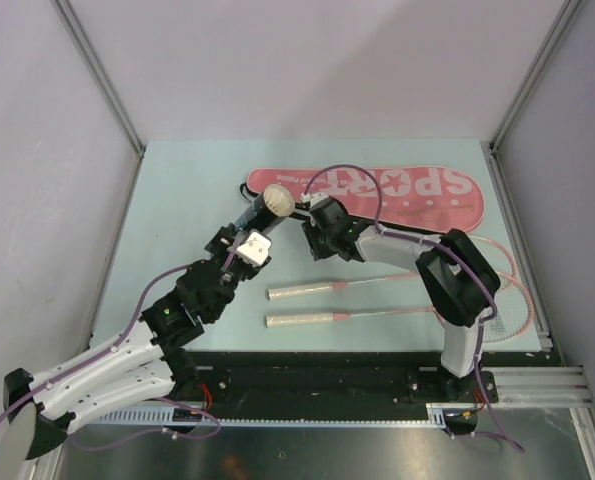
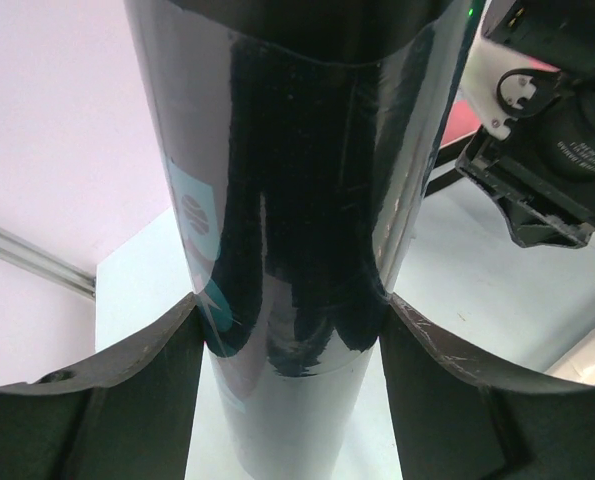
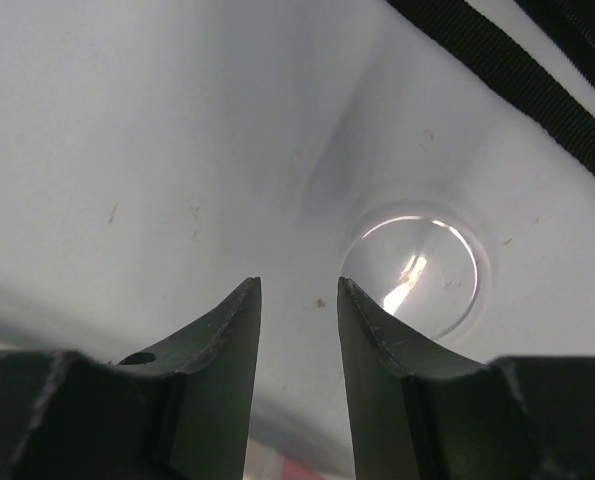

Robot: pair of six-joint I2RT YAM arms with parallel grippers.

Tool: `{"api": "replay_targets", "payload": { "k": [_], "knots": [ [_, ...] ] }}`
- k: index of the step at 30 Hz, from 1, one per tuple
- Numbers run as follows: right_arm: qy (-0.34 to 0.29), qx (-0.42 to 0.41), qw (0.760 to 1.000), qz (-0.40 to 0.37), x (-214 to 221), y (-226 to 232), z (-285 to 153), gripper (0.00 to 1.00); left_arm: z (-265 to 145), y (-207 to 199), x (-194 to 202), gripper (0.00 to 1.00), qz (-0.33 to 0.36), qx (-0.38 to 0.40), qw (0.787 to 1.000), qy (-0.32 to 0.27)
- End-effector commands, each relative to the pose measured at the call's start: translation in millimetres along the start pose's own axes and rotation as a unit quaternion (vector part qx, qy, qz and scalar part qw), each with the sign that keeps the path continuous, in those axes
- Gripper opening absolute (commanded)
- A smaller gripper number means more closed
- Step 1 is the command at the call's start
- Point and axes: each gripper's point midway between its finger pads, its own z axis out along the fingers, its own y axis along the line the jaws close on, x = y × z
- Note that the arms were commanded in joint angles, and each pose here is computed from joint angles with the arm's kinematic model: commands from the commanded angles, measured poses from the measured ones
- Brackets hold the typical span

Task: Pack up the badminton gear

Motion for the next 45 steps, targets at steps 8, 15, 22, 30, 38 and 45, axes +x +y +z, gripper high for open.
{"api": "replay_targets", "payload": {
  "k": [8,15,22,30,38,45],
  "knots": [
    [0.023,0.066,0.997,-0.031,13.7,-22.5,35.7,0.34,-1.6,14.6,-36.5,0.13,-0.030,-0.016,0.998,-0.057],
    [0.038,0.067,0.997,-0.023,22.2,-20.8,35.4,0.04,-1.1,12.9,-36.5,0.13,-0.029,-0.013,0.998,-0.058],
    [0.002,-0.012,0.999,0.043,-19.6,-1.8,-20.3,0.00,0.7,-2.2,-39.6,0.13,-0.025,0.025,0.997,-0.071],
    [-0.141,-0.227,0.954,0.135,-82.5,20.2,-184.0,0.00,1.5,-21.1,-43.6,0.13,-0.021,0.074,0.994,-0.083],
    [-0.249,-0.360,0.892,0.109,-103.0,55.0,-315.6,0.00,3.2,-29.5,-43.1,0.13,-0.018,0.092,0.992,-0.081],
    [-0.286,-0.408,0.861,0.101,-116.5,79.8,-352.9,0.00,3.9,-36.6,-41.8,0.13,-0.015,0.108,0.991,-0.080]
  ]
}}
